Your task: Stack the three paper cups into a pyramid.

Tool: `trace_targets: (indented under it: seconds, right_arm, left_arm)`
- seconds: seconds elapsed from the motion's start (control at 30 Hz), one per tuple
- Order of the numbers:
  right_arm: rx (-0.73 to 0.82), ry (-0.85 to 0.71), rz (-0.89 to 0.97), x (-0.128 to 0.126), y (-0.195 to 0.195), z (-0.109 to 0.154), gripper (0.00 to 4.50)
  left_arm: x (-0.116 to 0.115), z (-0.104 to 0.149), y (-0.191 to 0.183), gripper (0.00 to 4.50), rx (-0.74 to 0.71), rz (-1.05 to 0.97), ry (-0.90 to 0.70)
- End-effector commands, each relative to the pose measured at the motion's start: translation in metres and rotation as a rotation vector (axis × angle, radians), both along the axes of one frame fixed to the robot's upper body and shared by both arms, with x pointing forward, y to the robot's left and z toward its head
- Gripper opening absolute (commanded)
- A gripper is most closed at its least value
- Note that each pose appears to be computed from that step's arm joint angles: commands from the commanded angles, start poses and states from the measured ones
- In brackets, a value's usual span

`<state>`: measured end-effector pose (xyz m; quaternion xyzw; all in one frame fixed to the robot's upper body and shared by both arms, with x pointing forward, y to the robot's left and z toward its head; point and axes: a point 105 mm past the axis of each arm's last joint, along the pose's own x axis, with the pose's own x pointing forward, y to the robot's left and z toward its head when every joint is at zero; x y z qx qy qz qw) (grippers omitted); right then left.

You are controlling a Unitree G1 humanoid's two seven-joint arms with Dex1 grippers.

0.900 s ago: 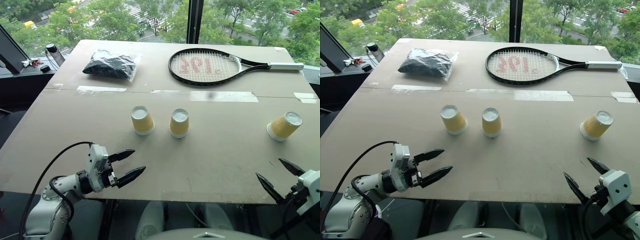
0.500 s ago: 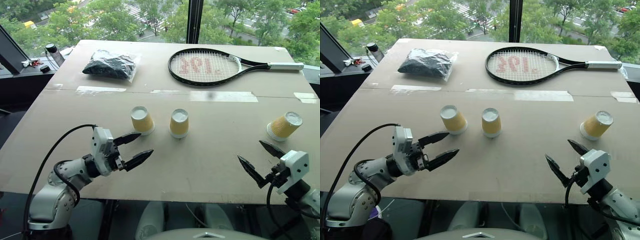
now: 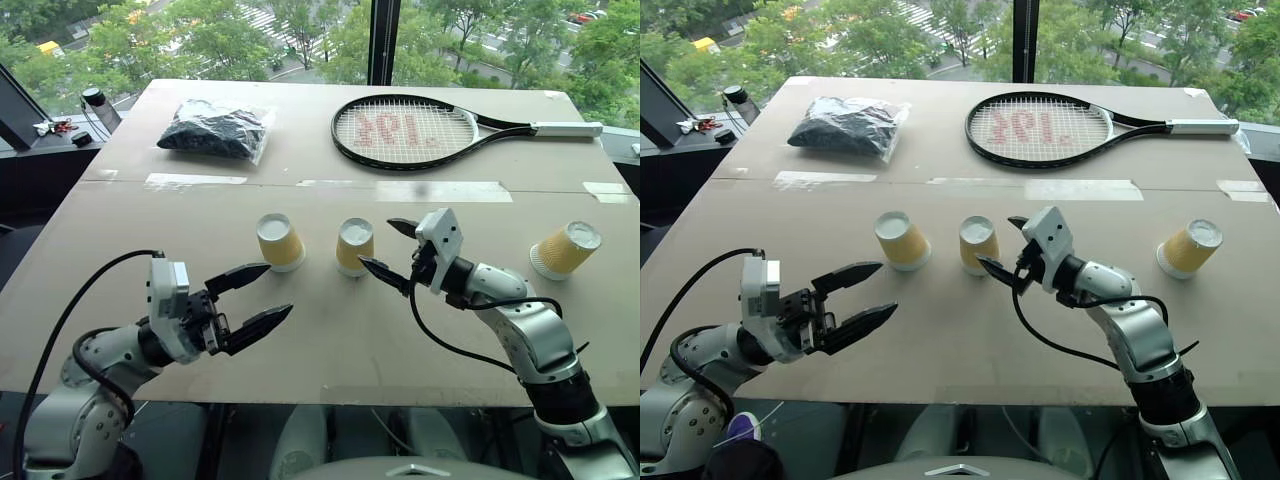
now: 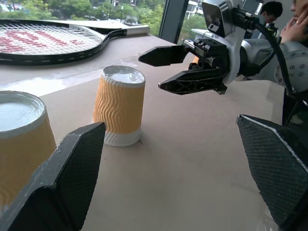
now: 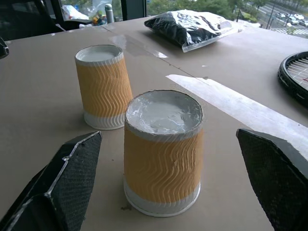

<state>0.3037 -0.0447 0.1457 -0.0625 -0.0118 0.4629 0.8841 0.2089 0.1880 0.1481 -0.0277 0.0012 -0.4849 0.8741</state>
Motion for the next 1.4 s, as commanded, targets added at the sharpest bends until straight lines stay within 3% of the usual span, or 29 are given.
trace_targets:
  seconds: [0.03, 0.57, 0.7, 0.73, 1.03, 1.2, 1.4]
  right_arm:
    - [0.034, -0.007, 0.040, 0.004, 0.014, 0.014, 4.44]
    - [0.023, 0.037, 0.044, 0.029, 0.038, 0.001, 4.44]
    - [0.037, 0.009, 0.020, 0.033, 0.034, 0.005, 2.99]
    - [0.044, -0.005, 0.011, 0.034, 0.032, 0.007, 2.99]
    - [0.009, -0.096, -0.136, 0.037, -0.027, 0.031, 2.99]
    - [-0.069, -0.047, -0.240, 0.025, -0.075, 0.026, 2.99]
    - [-0.064, 0.012, -0.283, 0.014, -0.090, 0.018, 2.99]
  left_arm:
    - [-0.007, 0.010, 0.002, 4.50, -0.001, -0.001, -0.041]
    - [-0.018, 0.007, 0.009, 4.50, -0.002, 0.059, -0.035]
    - [-0.018, 0.005, 0.009, 4.50, -0.005, 0.066, -0.035]
    - [-0.018, 0.005, 0.009, 4.50, -0.006, 0.067, -0.036]
    - [-0.012, 0.001, 0.006, 4.50, -0.027, 0.043, -0.038]
    - [-0.011, -0.002, 0.002, 4.50, -0.037, 0.013, -0.026]
    - [-0.011, -0.003, 0.002, 4.50, -0.034, -0.013, -0.021]
